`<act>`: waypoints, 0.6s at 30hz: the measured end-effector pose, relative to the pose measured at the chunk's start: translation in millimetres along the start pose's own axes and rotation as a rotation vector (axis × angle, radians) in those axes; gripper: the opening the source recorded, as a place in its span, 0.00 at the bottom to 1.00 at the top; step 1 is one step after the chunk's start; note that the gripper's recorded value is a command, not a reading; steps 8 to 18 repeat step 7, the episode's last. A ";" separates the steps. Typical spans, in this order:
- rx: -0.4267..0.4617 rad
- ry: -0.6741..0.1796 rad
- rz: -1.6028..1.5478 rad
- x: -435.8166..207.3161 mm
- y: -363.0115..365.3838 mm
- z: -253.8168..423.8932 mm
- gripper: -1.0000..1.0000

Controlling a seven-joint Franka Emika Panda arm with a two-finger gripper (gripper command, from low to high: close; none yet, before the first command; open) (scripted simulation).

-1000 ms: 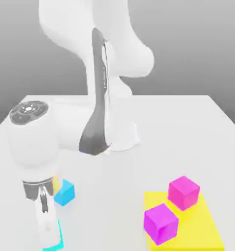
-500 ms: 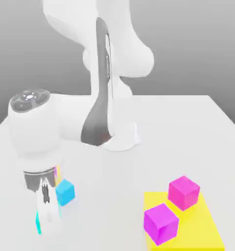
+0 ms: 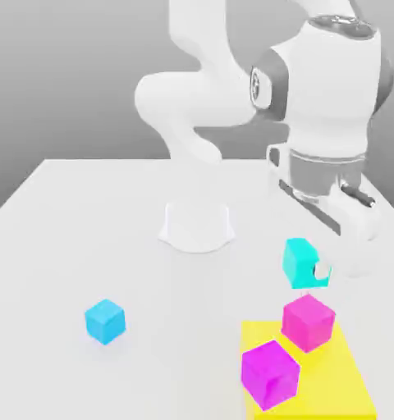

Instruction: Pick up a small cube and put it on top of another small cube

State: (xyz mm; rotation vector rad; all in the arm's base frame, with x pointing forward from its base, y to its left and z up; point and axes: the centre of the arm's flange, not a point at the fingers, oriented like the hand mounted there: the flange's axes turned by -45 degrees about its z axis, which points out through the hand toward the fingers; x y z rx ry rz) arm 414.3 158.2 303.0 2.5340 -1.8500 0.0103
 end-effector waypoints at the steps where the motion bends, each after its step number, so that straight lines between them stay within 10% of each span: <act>1: 0.000 0.001 0.000 -0.8 0.1 9.1 0.00; 3: 0.000 -0.001 -0.001 -2.5 0.7 28.5 0.00; 4: 0.001 -0.004 -0.003 -3.9 1.4 38.0 1.00; 18: 0.001 -0.004 -0.003 -4.3 1.4 38.0 1.00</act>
